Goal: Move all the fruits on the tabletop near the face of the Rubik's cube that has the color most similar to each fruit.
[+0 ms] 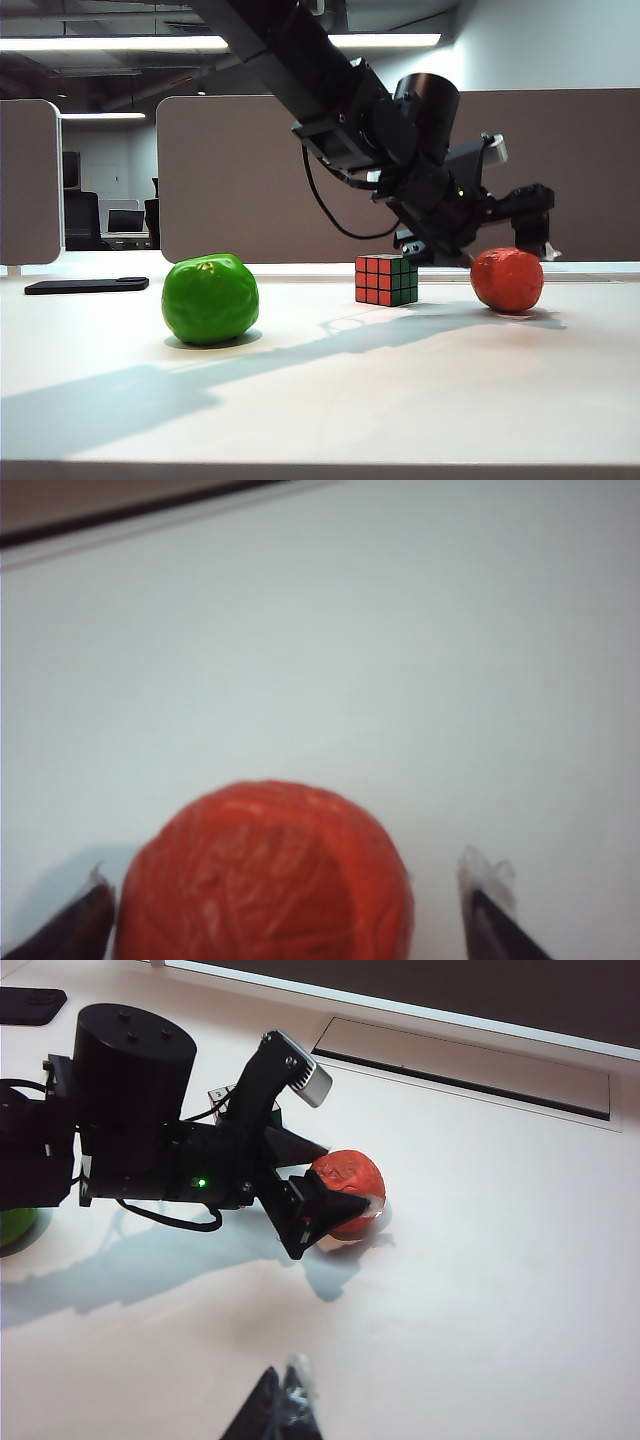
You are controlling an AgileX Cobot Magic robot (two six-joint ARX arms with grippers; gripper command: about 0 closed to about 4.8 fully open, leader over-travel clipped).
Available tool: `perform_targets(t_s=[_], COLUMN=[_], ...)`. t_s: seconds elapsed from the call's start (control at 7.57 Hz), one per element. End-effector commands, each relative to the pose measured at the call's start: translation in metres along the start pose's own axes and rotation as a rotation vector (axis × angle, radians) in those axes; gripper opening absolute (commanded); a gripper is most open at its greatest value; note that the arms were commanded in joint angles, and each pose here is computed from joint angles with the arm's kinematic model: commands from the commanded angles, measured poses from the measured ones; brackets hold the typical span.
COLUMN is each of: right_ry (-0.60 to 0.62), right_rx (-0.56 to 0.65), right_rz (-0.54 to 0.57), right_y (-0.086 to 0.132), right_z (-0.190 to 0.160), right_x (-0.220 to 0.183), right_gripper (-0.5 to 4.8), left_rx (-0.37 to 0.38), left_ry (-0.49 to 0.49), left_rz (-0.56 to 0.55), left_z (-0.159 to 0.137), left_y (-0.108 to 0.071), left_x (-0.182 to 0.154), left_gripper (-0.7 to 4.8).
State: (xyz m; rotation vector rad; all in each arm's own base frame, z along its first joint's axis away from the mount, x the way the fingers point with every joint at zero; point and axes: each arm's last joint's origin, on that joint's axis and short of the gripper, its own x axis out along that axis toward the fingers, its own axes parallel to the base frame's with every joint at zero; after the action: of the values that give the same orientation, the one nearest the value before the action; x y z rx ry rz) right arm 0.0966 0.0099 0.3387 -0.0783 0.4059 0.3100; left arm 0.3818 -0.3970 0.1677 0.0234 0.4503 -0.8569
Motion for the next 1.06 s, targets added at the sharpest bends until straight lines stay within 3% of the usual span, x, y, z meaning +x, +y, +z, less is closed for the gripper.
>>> perform_targets(t_s=[0.13, 0.66, 1.06], right_ry=[-0.019, -0.018, -0.002], right_rx=[-0.004, -0.004, 0.001], right_rz=[-0.002, -0.002, 0.001], right_y=[0.0, 0.0, 0.0], right_z=[0.002, 0.002, 0.0], right_x=[-0.001, -0.001, -0.001], right_gripper=[-0.01, -0.01, -0.01], left_rx=[-0.023, -0.033, -0.056], left_ry=[-0.028, 0.063, 0.094], left_rz=[-0.017, 0.002, 0.008], left_z=[0.0, -0.008, -0.011], left_y=[-0.001, 0.001, 0.001], left_x=[0.002, 0.002, 0.002], left_gripper=[4.42, 3.06, 3.07])
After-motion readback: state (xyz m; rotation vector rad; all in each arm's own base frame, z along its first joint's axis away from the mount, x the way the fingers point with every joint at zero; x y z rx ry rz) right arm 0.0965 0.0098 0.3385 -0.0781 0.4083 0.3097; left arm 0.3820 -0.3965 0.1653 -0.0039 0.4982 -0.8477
